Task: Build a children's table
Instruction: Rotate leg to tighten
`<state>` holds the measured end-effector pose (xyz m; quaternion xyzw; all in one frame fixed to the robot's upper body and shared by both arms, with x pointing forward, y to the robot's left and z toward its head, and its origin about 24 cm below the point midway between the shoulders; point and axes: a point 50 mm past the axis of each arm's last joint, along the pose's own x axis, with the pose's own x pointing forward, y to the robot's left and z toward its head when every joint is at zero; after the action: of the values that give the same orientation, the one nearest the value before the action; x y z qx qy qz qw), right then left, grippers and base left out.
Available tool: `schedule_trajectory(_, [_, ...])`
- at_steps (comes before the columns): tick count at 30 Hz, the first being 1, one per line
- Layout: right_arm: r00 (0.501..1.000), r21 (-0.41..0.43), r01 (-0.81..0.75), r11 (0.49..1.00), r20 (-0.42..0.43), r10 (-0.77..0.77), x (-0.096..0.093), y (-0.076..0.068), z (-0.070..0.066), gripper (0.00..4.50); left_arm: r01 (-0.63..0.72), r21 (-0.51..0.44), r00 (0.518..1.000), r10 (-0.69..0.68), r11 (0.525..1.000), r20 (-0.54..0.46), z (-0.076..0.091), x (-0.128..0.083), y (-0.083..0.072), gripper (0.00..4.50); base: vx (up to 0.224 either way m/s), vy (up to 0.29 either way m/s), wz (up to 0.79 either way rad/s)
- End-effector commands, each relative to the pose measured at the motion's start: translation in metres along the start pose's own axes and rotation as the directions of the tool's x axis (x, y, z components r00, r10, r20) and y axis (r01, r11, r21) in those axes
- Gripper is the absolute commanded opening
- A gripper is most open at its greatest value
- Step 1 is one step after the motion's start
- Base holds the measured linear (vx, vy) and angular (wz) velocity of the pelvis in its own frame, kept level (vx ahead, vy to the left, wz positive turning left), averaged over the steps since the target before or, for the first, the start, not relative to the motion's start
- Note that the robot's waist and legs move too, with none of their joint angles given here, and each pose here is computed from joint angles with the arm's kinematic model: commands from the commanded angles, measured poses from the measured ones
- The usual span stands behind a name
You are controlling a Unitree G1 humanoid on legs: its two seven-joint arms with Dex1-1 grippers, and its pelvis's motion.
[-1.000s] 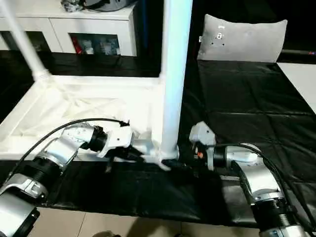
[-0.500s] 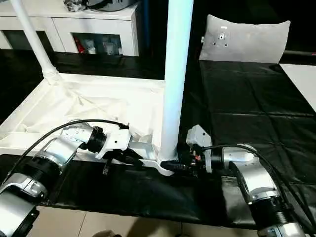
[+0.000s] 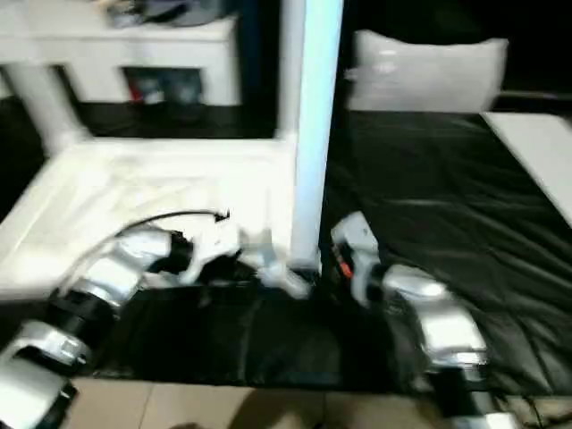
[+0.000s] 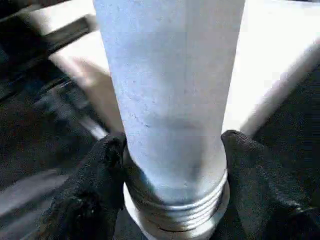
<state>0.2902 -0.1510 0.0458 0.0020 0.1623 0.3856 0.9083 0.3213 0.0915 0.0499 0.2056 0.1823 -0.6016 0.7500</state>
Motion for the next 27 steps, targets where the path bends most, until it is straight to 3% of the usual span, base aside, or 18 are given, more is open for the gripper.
schedule_trajectory(1, [0.995, 0.076, 0.103, 0.992, -0.02, -0.102, 0.024, 0.008, -0.001, 2.64, -0.034, 0.031, 0.99, 0.03, 0.999, 0.139, 0.039, 0.025, -0.008, 0.0, 0.0, 0.0, 0.0])
schedule_trajectory(4, [0.96, 0.115, 0.279, 0.953, -0.019, -0.279, 0.039, 0.007, 0.004, 2.64, -0.213, -0.05, 0.966, 0.218, 0.976, 0.136, 0.053, 0.043, -0.003, 0.0, 0.0, 0.0, 0.0])
schedule_trajectory(8, [0.952, 0.111, 0.303, 0.946, 0.019, -0.307, 0.043, 0.007, 0.007, 2.64, -0.311, -0.056, 0.939, 0.316, 0.949, 0.136, 0.063, 0.048, 0.002, 0.0, 0.0, 0.0, 0.0])
schedule_trajectory(9, [0.947, 0.117, 0.313, 0.942, 0.033, -0.319, 0.042, 0.006, 0.008, 3.2, -0.316, -0.048, 0.938, 0.32, 0.947, 0.133, 0.064, 0.048, 0.003, 0.0, 0.0, 0.0, 0.0])
schedule_trajectory(11, [0.947, 0.139, 0.307, 0.941, 0.054, -0.317, 0.04, 0.005, 0.01, 3.2, -0.312, -0.036, 0.94, 0.314, 0.949, 0.133, 0.064, 0.047, 0.003, 0.0, 0.0, 0.0, 0.0])
schedule_trajectory(12, [0.95, 0.132, 0.293, 0.947, 0.072, -0.304, 0.036, 0.004, 0.01, 3.44, -0.291, -0.019, 0.948, 0.291, 0.957, 0.128, 0.061, 0.044, 0.003, 0.0, 0.0, 0.0, 0.0])
schedule_trajectory(17, [0.943, 0.071, 0.309, 0.948, 0.105, -0.316, 0.027, -0.001, 0.011, 3.73, -0.239, 0.019, 0.966, 0.235, 0.971, 0.109, 0.051, 0.037, 0.001, 0.0, 0.0, 0.0, 0.0])
schedule_trajectory(19, [0.946, 0.043, 0.285, 0.957, 0.146, -0.289, 0.019, -0.005, 0.013, 4.11, -0.222, 0.034, 0.972, 0.218, 0.975, 0.082, 0.042, 0.031, 0.002, 0.0, 0.0, 0.0, 0.0])
schedule_trajectory(22, [0.955, 0.008, 0.232, 0.973, 0.188, -0.23, 0.009, -0.01, 0.017, 4.24, -0.178, 0.07, 0.983, 0.174, 0.982, 0.06, 0.032, 0.023, 0.002, 0.0, 0.0, 0.0, 0.0])
schedule_trajectory(27, [0.991, -0.177, -0.011, 0.984, 0.127, 0.034, -0.018, -0.014, 0.02, 4.43, 0.032, 0.162, 0.999, -0.034, 0.986, 0.009, 0.013, 0.005, -0.004, 0.0, 0.0, 0.0, 0.0])
